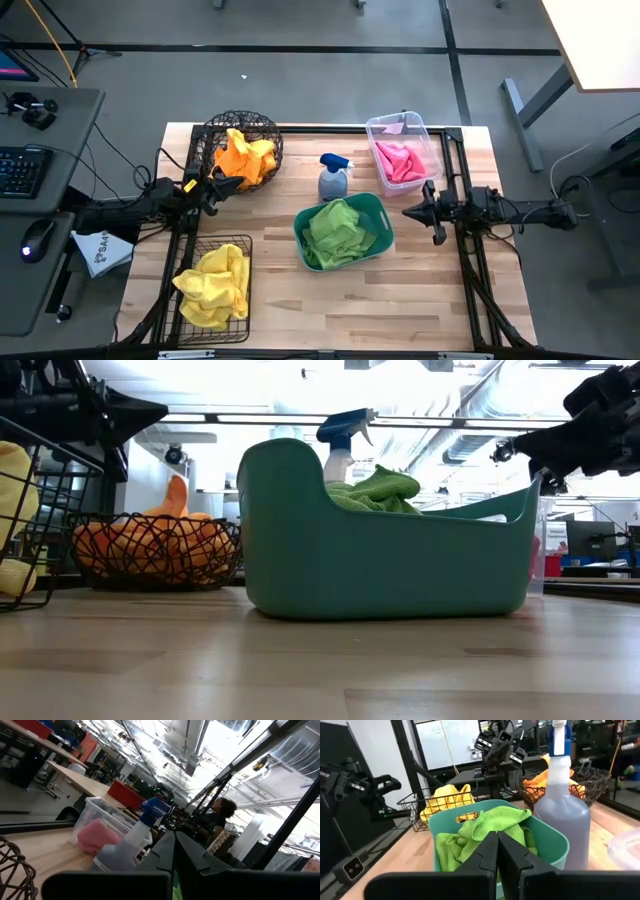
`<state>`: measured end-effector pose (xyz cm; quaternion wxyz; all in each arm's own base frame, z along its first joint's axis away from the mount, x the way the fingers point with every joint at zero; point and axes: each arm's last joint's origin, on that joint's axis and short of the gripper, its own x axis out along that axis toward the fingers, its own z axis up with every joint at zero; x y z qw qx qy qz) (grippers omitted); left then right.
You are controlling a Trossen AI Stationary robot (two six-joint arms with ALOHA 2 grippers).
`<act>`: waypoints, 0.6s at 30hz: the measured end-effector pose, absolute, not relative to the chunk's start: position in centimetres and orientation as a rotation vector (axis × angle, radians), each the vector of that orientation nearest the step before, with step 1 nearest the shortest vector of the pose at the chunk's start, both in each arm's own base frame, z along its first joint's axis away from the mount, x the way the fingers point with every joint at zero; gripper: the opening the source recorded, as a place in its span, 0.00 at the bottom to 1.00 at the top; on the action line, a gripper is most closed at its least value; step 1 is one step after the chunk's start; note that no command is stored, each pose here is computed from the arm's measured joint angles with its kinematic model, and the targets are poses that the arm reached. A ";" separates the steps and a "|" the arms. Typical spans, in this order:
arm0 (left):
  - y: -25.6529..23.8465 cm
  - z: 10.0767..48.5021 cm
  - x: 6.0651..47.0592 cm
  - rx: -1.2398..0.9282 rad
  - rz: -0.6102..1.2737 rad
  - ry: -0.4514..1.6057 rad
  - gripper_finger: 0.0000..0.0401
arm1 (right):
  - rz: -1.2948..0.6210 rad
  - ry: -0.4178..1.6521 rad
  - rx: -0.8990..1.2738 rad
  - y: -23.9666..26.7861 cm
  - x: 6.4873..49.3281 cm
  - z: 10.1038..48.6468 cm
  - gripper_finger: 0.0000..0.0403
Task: Sort microfiber towel by color & place in baskets
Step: Return to Home Position
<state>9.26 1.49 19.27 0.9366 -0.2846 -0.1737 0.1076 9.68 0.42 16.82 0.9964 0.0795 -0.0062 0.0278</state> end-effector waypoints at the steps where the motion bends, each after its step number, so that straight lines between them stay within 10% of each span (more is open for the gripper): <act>1: 1.5 19.3 9.3 -0.581 0.221 -0.355 0.00 | 0.058 -0.013 0.149 0.5 9.7 16.8 0.00; 18: 1.5 19.2 9.3 -0.581 0.221 -0.351 0.00 | 0.047 -0.006 0.130 0.4 9.7 16.8 0.00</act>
